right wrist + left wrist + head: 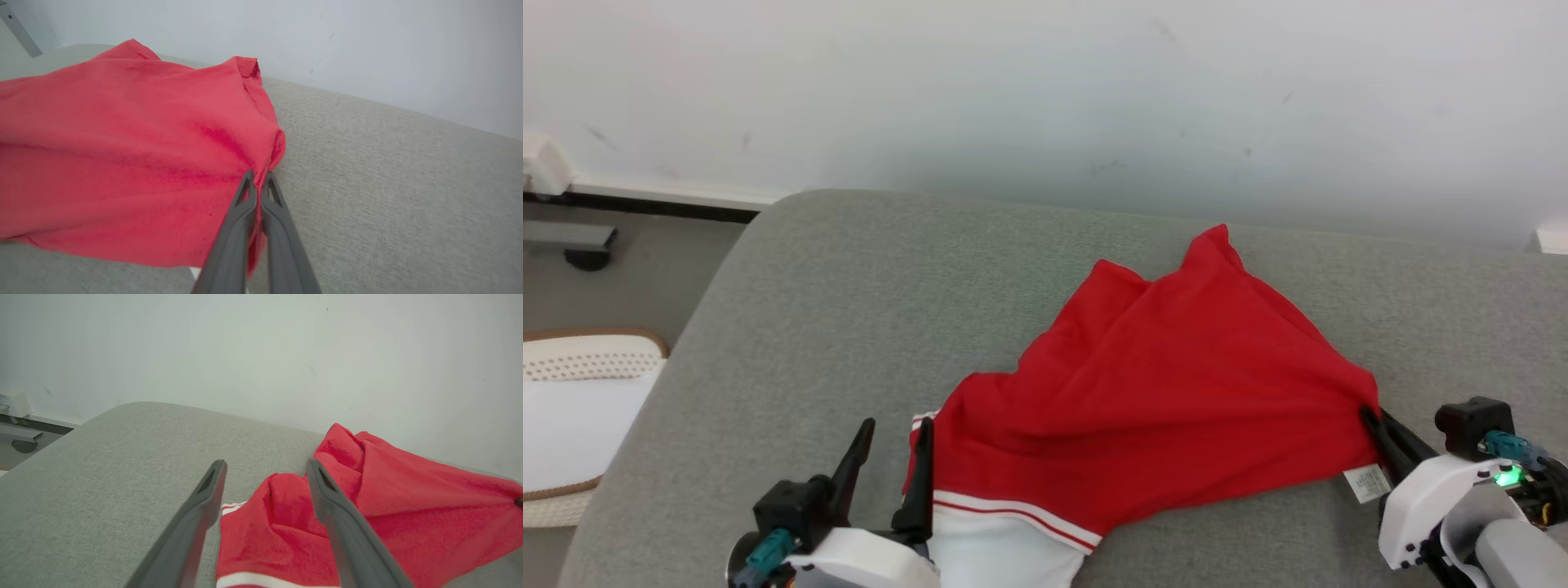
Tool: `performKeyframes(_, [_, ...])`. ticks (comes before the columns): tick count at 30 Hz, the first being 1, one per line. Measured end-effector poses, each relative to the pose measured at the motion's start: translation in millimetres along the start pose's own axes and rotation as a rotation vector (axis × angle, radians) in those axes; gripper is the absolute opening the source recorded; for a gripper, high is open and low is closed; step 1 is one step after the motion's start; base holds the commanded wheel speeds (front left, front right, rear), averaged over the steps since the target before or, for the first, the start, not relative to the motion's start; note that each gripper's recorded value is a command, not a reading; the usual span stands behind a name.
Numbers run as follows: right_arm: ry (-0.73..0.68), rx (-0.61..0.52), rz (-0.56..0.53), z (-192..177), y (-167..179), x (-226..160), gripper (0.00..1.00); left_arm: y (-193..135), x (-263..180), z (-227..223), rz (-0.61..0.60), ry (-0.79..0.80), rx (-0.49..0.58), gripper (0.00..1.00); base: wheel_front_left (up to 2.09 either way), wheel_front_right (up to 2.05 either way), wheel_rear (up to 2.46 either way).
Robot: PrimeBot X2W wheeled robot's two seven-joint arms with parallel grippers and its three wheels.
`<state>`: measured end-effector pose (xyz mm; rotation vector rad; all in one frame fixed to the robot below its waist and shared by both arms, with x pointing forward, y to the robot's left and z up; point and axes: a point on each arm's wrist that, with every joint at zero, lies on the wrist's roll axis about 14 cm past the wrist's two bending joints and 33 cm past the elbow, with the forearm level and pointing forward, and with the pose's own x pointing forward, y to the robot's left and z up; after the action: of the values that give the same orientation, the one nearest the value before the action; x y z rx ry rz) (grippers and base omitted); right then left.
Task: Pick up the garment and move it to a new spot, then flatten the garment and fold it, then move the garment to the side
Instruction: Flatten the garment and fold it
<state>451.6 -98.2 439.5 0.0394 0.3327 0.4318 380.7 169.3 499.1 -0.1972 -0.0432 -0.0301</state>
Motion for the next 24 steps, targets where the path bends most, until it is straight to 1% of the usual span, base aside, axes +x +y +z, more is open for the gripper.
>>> performKeyframes(5, [0.12,-0.031,-0.087,-26,-40,-37,0.0,-16,6,-4,-0.045,0.01,-0.006,1.0,0.0,0.0,0.0])
performKeyframes(8, [0.148,-0.107,-0.15,-27,-68,-60,0.0,-25,9,-7,-0.069,0.015,-0.009,1.0,0.0,0.0,0.0])
performKeyframes(9, [0.147,-0.107,-0.174,-25,-76,-67,0.0,-27,10,-8,-0.076,0.018,-0.01,1.0,0.0,0.0,0.0])
performKeyframes(11, [0.151,-0.1,-0.191,-29,-77,-76,0.0,-34,12,-9,-0.093,0.022,-0.012,1.0,0.0,0.0,0.0])
performKeyframes(12, [0.166,-0.095,-0.197,-35,-76,-80,0.08,-36,13,-10,-0.101,0.025,-0.013,1.0,0.0,0.0,0.0])
performKeyframes(13, [0.172,-0.08,-0.206,-39,-75,-84,0.36,-39,14,-12,-0.109,0.028,-0.014,1.0,0.0,0.0,0.0])
performKeyframes(14, [0.168,-0.058,-0.214,-42,-73,-86,1.0,-40,15,-12,-0.113,0.031,-0.015,1.0,0.0,0.0,0.0])
performKeyframes(16, [0.18,-0.035,-0.229,-49,-71,-90,1.0,-43,16,-14,-0.121,0.035,-0.016,1.0,0.0,0.0,0.0])
performKeyframes(18, [0.153,-0.007,-0.249,-47,-70,-93,1.0,-44,17,-15,-0.125,0.038,-0.017,1.0,0.0,0.0,0.0])
performKeyframes(21, [0.057,0.003,-0.294,-26,-76,-98,1.0,-45,19,-15,-0.13,0.036,-0.012,1.0,0.0,0.0,0.0])
performKeyframes(24, [-0.074,0.002,-0.348,3,-84,-107,1.0,-47,19,-14,-0.139,0.033,-0.007,1.0,0.0,0.0,0.0])
